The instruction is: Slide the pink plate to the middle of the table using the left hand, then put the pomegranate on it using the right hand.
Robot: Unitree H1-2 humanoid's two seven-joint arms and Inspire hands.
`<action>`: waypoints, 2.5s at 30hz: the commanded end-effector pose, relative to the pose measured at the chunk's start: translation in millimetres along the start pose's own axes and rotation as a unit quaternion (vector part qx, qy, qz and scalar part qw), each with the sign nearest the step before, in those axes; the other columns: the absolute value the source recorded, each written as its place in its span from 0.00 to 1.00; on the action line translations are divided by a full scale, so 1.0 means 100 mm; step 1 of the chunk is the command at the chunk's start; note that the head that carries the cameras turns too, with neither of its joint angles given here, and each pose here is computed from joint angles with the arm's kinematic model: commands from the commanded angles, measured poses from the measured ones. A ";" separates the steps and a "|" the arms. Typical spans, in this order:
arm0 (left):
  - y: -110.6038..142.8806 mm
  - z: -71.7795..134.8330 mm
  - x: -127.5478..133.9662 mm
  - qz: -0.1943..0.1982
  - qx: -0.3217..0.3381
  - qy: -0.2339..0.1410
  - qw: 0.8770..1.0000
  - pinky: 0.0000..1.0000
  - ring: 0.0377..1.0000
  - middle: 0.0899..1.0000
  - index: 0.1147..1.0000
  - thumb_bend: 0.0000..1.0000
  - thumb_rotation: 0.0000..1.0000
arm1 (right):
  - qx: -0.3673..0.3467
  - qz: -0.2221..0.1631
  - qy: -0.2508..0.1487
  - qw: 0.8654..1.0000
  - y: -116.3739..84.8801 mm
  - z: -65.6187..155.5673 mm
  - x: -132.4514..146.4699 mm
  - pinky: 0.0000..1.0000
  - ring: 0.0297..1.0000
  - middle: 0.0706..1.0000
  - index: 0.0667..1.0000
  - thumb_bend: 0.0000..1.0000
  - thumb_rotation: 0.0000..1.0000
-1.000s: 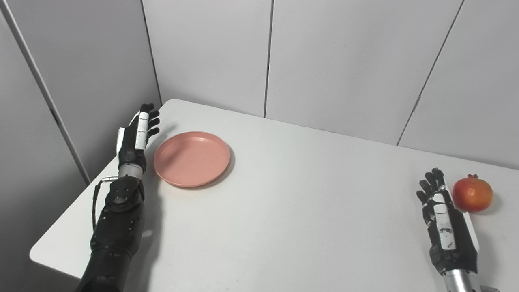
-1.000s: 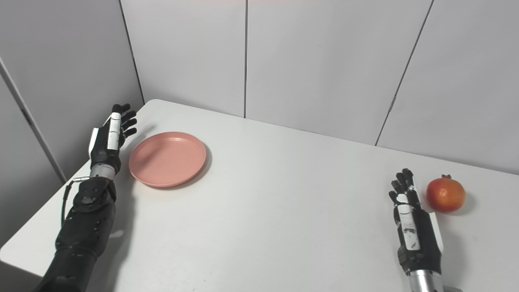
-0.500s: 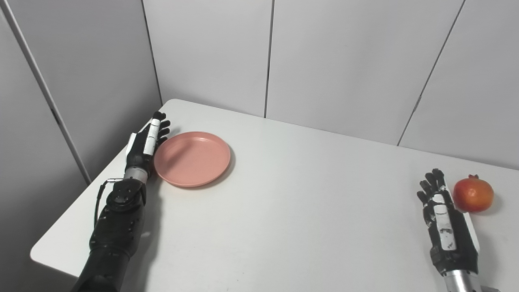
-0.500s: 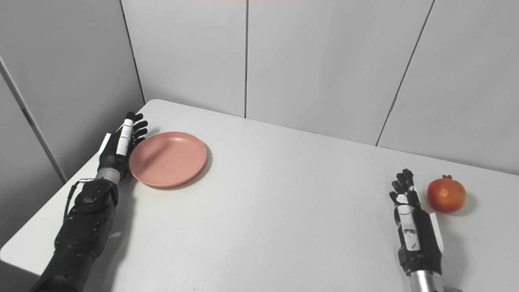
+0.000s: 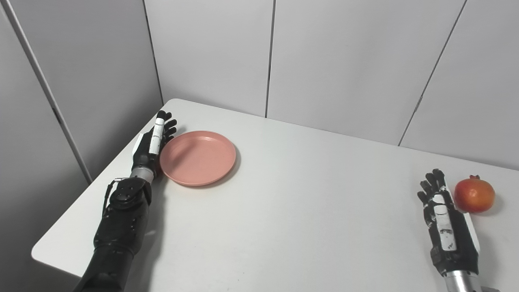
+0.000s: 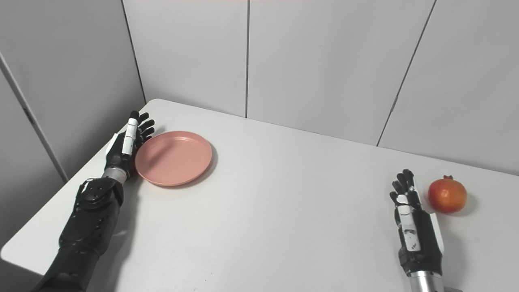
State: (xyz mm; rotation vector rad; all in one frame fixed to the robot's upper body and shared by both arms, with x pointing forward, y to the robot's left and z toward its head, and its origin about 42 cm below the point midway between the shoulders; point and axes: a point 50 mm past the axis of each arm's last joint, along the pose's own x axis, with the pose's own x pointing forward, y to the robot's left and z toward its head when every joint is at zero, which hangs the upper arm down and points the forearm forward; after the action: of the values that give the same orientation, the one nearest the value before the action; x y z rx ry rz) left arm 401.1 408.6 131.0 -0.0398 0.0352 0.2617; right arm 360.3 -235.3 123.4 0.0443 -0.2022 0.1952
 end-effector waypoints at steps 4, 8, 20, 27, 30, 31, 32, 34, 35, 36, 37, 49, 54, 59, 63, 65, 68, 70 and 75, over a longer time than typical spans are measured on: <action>-0.27 0.18 0.14 -0.049 -0.018 -0.030 0.998 0.91 0.93 0.91 0.89 0.80 1.00 | -0.003 0.002 -0.027 1.000 -0.02 0.11 0.03 1.00 1.00 1.00 1.00 0.66 0.86; -0.40 0.18 0.12 -0.076 -0.012 -0.029 0.997 0.97 0.95 0.93 0.90 0.79 1.00 | -0.003 0.001 -0.029 1.000 -0.02 0.11 0.04 1.00 1.00 1.00 1.00 0.65 0.87; -0.78 0.19 0.06 -0.110 -0.001 -0.031 0.993 0.96 0.95 0.94 0.91 0.81 1.00 | -0.004 0.002 -0.030 1.000 -0.01 0.11 0.05 1.00 1.00 1.00 1.00 0.65 0.86; -0.97 0.16 -0.01 -0.122 -0.006 -0.030 0.992 0.99 0.98 0.96 0.94 0.79 1.00 | -0.003 0.002 -0.032 0.999 0.02 0.14 0.06 1.00 1.00 1.00 1.00 0.65 0.86; -1.03 0.16 -0.02 -0.131 -0.001 -0.029 0.991 1.00 0.98 0.96 0.95 0.81 1.00 | -0.003 0.000 -0.028 1.000 0.03 0.12 0.05 1.00 1.00 1.00 1.00 0.66 0.86; -1.04 0.15 -0.02 -0.135 0.000 -0.029 0.990 1.00 0.98 0.97 0.95 0.81 1.00 | -0.003 0.000 -0.027 1.000 0.03 0.12 0.05 1.00 1.00 1.00 1.00 0.67 0.86; -1.06 0.15 -0.03 -0.140 0.001 -0.030 0.990 1.00 0.98 0.97 0.95 0.81 1.00 | 0.000 0.002 -0.025 1.000 0.03 0.11 0.05 1.00 1.00 1.00 1.00 0.68 0.86; -1.10 0.15 -0.05 -0.147 0.000 -0.031 0.989 0.99 0.98 0.96 0.95 0.81 1.00 | 0.009 0.005 -0.022 1.000 0.04 0.10 0.05 1.00 1.00 1.00 1.00 0.69 0.85; -1.11 0.15 -0.06 -0.150 -0.001 -0.031 0.988 0.99 0.98 0.96 0.95 0.81 1.00 | 0.013 0.005 -0.021 1.000 0.04 0.10 0.05 1.00 1.00 1.00 1.00 0.69 0.84; -1.13 0.16 -0.07 -0.153 -0.003 -0.032 0.988 0.99 0.98 0.96 0.95 0.81 1.00 | 0.017 0.004 -0.020 1.000 0.05 0.10 0.05 1.00 1.00 1.00 1.00 0.70 0.84; -1.15 0.16 -0.08 -0.155 -0.004 -0.032 0.987 0.99 0.97 0.96 0.94 0.80 1.00 | 0.017 0.004 -0.019 1.000 0.05 0.10 0.04 1.00 1.00 1.00 1.00 0.69 0.83; -1.29 0.16 -0.16 -0.178 -0.005 -0.029 0.984 1.00 0.99 0.97 0.96 0.78 1.00 | 0.002 -0.007 -0.023 1.000 0.14 0.11 0.08 1.00 1.00 1.00 1.00 0.74 0.83; -1.37 0.17 -0.20 -0.192 0.002 -0.026 0.981 1.00 0.99 0.98 0.96 0.78 1.00 | -0.002 -0.006 -0.019 1.000 0.21 0.15 0.07 1.00 1.00 1.00 1.00 0.72 0.83; -1.43 0.18 -0.24 -0.207 0.017 -0.017 0.978 1.00 1.00 0.99 0.98 0.79 1.00 | -0.004 -0.005 -0.015 1.000 0.26 0.17 0.08 1.00 1.00 1.00 1.00 0.71 0.83; -1.47 0.18 -0.27 -0.215 0.023 -0.016 0.976 1.00 0.99 0.99 0.98 0.79 1.00 | -0.008 -0.006 -0.014 1.000 0.29 0.16 0.10 1.00 1.00 1.00 1.00 0.72 0.83; -1.50 0.18 -0.29 -0.217 0.023 -0.014 0.976 1.00 1.00 0.99 0.99 0.79 1.00 | -0.009 -0.006 -0.013 1.000 0.31 0.15 0.11 1.00 1.00 1.00 1.00 0.73 0.83; -1.54 0.20 -0.32 -0.218 0.024 -0.014 0.976 1.00 1.00 1.00 1.00 0.79 1.00 | -0.007 -0.008 -0.012 1.000 0.33 0.14 0.12 1.00 1.00 1.00 1.00 0.73 0.83; -1.58 0.19 -0.35 -0.216 0.024 -0.014 0.976 1.00 1.00 1.00 1.00 0.79 1.00 | -0.007 -0.009 -0.013 1.000 0.34 0.13 0.12 1.00 1.00 1.00 1.00 0.73 0.83; -1.71 0.18 -0.43 -0.223 0.017 -0.006 0.975 1.00 1.00 1.00 1.00 0.77 1.00 | -0.009 -0.014 -0.013 1.000 0.39 0.12 0.12 1.00 1.00 1.00 1.00 0.71 0.84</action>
State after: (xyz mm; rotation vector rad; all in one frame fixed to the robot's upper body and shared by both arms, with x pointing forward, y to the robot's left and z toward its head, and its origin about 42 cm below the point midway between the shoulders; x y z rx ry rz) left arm 398.7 241.3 137.8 -0.0230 0.0663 -0.1620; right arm 352.5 -204.0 123.5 0.0208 -0.1779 0.1611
